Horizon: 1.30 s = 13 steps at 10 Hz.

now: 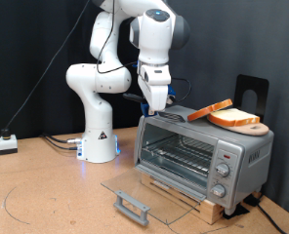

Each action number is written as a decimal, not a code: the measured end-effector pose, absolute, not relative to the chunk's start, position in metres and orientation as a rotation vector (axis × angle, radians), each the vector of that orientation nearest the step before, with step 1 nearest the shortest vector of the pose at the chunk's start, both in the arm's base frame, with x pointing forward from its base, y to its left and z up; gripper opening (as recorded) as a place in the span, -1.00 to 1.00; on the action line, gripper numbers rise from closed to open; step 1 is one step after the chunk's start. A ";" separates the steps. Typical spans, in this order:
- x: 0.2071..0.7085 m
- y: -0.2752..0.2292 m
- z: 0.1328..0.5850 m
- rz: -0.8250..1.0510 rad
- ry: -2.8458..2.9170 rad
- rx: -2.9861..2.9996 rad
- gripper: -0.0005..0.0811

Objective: Make a piece of toast with the oven

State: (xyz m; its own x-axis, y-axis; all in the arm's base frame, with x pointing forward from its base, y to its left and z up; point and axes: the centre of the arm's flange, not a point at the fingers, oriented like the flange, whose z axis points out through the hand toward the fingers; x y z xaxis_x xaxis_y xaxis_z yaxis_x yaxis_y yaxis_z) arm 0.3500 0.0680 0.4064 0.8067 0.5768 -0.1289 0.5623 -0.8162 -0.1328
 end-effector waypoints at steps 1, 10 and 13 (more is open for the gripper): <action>0.353 0.070 0.405 0.240 -0.920 -2.904 -0.02; 0.357 0.083 0.403 0.190 -0.936 -2.894 -0.02; 0.358 0.090 0.411 0.159 -0.936 -2.830 -0.02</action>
State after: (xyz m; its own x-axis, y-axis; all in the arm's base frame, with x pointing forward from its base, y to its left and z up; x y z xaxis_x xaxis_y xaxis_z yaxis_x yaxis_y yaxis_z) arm 0.3580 0.0905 0.4114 0.7989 0.5993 -0.0515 0.5827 -0.7923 -0.1812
